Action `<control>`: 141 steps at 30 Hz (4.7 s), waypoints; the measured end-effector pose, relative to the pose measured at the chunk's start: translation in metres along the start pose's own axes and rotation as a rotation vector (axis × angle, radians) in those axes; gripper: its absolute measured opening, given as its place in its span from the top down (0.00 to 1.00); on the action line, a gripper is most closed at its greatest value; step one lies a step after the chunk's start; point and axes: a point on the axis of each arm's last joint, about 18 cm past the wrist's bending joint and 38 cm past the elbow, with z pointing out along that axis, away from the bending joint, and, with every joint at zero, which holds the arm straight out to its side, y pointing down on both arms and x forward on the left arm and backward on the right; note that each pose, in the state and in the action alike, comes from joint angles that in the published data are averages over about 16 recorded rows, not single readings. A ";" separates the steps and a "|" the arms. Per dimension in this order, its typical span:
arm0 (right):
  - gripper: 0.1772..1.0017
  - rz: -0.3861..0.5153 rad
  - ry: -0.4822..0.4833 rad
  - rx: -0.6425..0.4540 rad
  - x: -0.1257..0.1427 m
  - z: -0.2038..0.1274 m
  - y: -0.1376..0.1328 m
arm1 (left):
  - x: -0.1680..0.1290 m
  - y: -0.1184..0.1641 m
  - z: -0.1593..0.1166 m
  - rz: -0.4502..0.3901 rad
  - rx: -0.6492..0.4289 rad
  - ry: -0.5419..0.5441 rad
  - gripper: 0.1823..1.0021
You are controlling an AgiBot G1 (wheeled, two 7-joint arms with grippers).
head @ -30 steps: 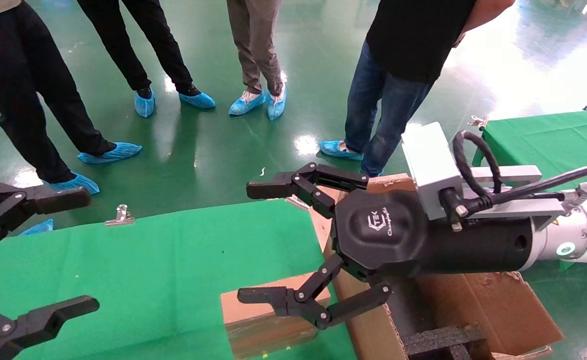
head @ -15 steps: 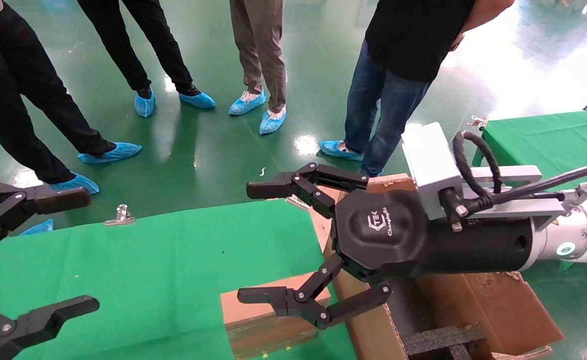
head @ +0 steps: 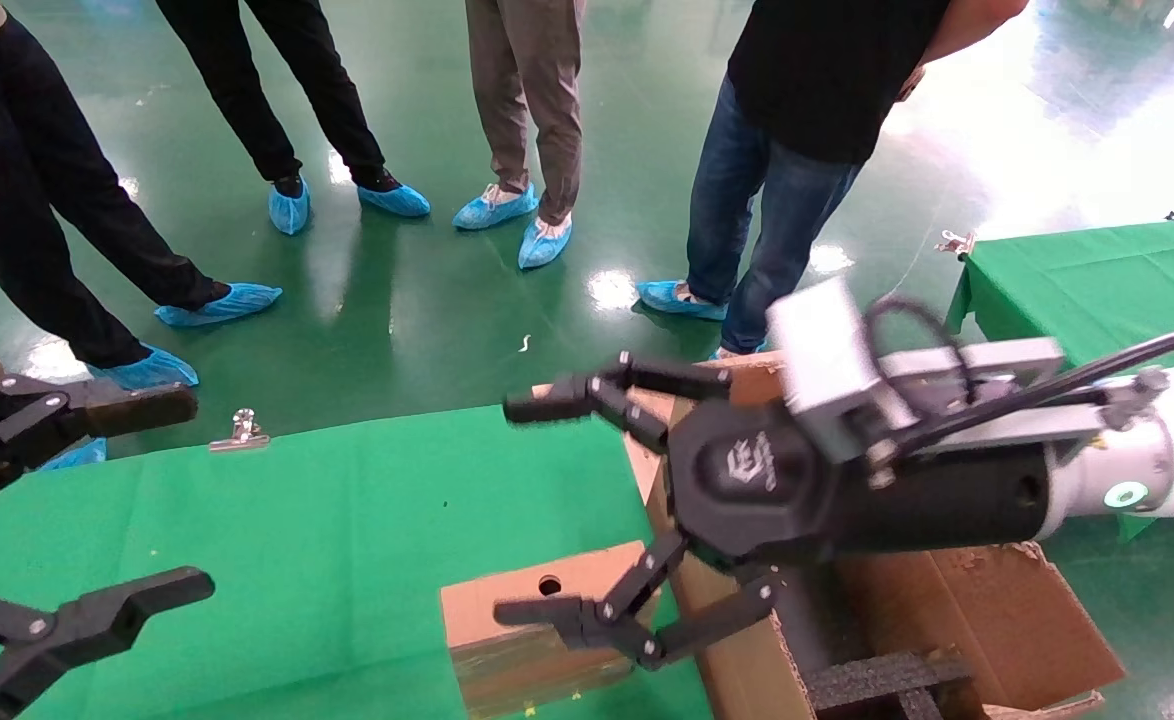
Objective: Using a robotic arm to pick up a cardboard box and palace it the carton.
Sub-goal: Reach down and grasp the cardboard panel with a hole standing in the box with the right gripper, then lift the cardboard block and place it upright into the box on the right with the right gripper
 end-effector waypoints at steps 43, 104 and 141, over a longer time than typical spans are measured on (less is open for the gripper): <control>0.00 -0.227 -0.262 -0.693 0.065 0.094 0.079 | 0.000 0.000 0.000 0.000 0.000 0.000 0.98; 0.76 -0.284 -0.294 -0.764 0.075 0.100 0.072 | 0.000 0.000 0.000 0.000 0.000 -0.001 0.08; 0.79 -0.321 0.130 -0.746 0.152 -0.050 -0.082 | 0.000 0.000 0.000 0.000 0.000 -0.001 0.00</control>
